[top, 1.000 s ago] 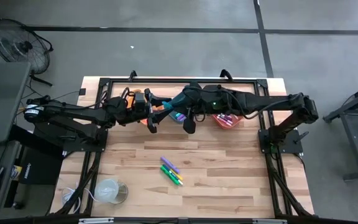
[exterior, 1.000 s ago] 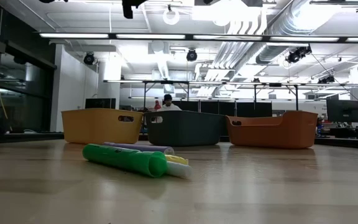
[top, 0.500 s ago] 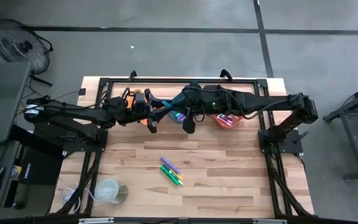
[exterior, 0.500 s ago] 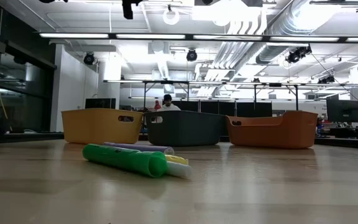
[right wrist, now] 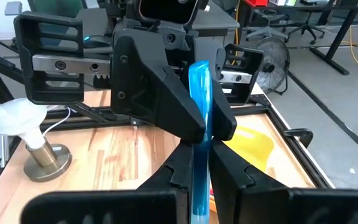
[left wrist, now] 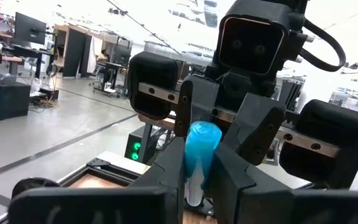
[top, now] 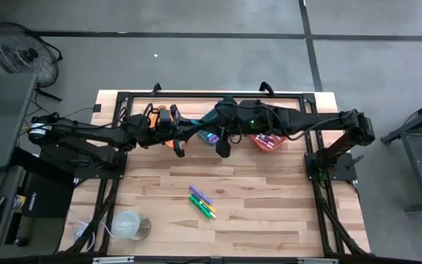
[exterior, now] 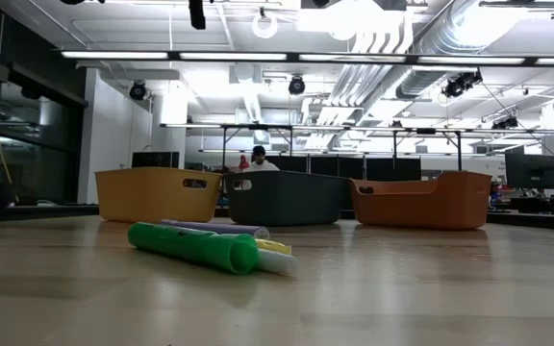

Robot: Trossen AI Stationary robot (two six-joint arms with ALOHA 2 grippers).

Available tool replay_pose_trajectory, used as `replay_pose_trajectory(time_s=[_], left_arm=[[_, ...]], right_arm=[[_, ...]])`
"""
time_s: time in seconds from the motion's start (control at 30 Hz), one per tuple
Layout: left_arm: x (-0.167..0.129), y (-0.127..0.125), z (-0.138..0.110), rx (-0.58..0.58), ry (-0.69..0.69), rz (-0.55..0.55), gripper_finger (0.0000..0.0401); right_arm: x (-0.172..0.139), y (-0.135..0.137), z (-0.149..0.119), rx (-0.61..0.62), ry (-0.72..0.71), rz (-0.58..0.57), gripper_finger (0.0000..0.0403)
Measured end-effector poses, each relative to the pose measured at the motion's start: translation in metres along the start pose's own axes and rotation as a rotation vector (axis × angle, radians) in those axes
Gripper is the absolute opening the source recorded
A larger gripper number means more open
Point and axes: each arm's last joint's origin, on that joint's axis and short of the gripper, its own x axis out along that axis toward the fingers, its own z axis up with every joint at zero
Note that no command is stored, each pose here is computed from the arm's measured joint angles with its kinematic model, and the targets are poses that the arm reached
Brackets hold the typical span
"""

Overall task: Pick & Place Markers
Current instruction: Put the blue pen into the yellow bin

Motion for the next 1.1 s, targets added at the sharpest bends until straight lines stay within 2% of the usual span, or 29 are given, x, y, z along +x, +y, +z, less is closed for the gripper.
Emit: replay_pose_trajectory(time_s=[0.23, 0.47, 0.63, 0.87, 1.1], left_arm=[[0.000, 0.000, 0.000, 0.000, 0.000, -0.001, 0.0041], [0.000, 0.000, 0.000, -0.001, 0.000, -0.003, 0.0041], [0.000, 0.000, 0.000, 0.005, 0.002, 0.010, 0.0041], [-0.002, 0.006, 0.000, 0.069, 0.018, 0.119, 0.0041], [-0.012, 0.033, 0.005, 0.068, 0.110, 0.305, 0.0041]], right_arm=[[0.000, 0.000, 0.000, 0.000, 0.000, 0.003, 0.0032], [0.000, 0.000, 0.000, 0.032, 0.000, -0.017, 0.0135], [-0.001, -0.001, -0.001, 0.040, 0.015, -0.049, 0.0177], [-0.016, -0.006, -0.007, 0.066, 0.112, -0.164, 0.0199], [-0.039, -0.013, -0.018, 0.130, 0.257, -0.309, 0.0200]])
